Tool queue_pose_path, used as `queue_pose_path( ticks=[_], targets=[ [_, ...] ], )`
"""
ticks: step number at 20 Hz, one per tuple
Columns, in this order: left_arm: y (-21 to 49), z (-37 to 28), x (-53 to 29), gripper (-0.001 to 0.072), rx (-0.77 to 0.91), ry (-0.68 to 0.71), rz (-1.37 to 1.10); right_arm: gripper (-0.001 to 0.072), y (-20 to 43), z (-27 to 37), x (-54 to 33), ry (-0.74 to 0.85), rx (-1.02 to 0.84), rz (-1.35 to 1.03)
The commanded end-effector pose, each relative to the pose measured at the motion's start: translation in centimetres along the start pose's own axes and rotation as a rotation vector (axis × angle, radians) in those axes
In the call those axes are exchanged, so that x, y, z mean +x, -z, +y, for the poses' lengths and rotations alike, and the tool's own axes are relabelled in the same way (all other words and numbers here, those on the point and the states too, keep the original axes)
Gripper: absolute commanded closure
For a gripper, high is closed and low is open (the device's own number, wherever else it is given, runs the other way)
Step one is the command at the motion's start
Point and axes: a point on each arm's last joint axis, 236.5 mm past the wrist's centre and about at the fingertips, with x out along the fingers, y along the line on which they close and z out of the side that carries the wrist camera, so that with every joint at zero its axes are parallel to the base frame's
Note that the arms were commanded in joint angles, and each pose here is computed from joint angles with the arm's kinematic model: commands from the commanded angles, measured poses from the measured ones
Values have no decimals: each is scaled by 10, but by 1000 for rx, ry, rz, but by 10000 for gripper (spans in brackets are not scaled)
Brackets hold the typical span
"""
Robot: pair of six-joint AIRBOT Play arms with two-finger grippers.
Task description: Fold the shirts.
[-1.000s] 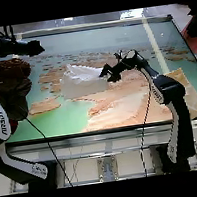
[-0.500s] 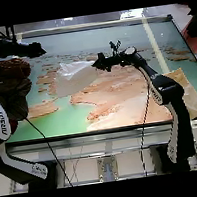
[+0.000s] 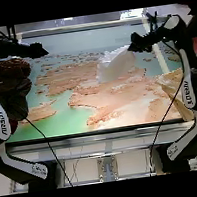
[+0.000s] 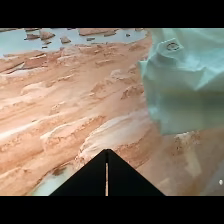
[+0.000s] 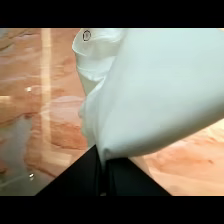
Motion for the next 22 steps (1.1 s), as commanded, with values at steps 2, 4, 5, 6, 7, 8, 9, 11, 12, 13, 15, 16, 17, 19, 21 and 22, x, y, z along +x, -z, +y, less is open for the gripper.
queue_pose_path(
  ticks=[2, 4, 5, 6, 7, 8, 9, 11, 12, 13, 15, 16, 17, 19, 21, 22],
  targets=[
    [-3, -17, 0, 690, -15, 67, -13, 689, 41, -131, -146, 519, 141, 25],
    [-6, -24, 0, 690, -21, 96, -22, 689, 64, -168, -197, 664, 197, 50],
    [-6, -28, 1, 690, -22, 109, -24, 689, 74, -181, -215, 706, 233, 57],
    [-7, -33, 1, 690, -22, 124, -26, 689, 82, -192, -228, 731, 259, 52],
    [-7, -39, 3, 690, -20, 137, -26, 689, 90, -203, -238, 756, 288, 55],
    [-8, -43, 3, 690, -20, 151, -28, 688, 100, -216, -246, 786, 324, 67],
    [-8, -46, 4, 690, -20, 159, -29, 688, 111, -229, -248, 814, 357, 96],
    [-8, -52, 6, 690, -16, 170, -27, 686, 135, -248, -238, 838, 398, 189],
    [-8, -54, 6, 690, -14, 175, -26, 686, 151, -258, -230, 853, 407, 258],
    [-8, -58, 7, 690, -13, 183, -26, 686, 172, -269, -223, 884, 421, 347],
    [-8, -65, 9, 690, -8, 198, -23, 665, 215, -290, -213, 954, 449, 511],
    [-7, -67, 10, 690, -5, 201, -20, 625, 233, -299, -207, 977, 449, 577],
    [-7, -69, 11, 690, -2, 203, -18, 518, 248, -307, -197, 984, 442, 625],
    [-6, -74, 13, 690, 5, 209, -14, 299, 267, -318, -177, 978, 434, 660],
    [-6, -78, 15, 690, 9, 214, -11, 299, 274, -325, -167, 986, 446, 650],
    [-5, -80, 16, 690, 12, 215, -9, 299, 273, -325, -166, 988, 446, 640]
  ],
)
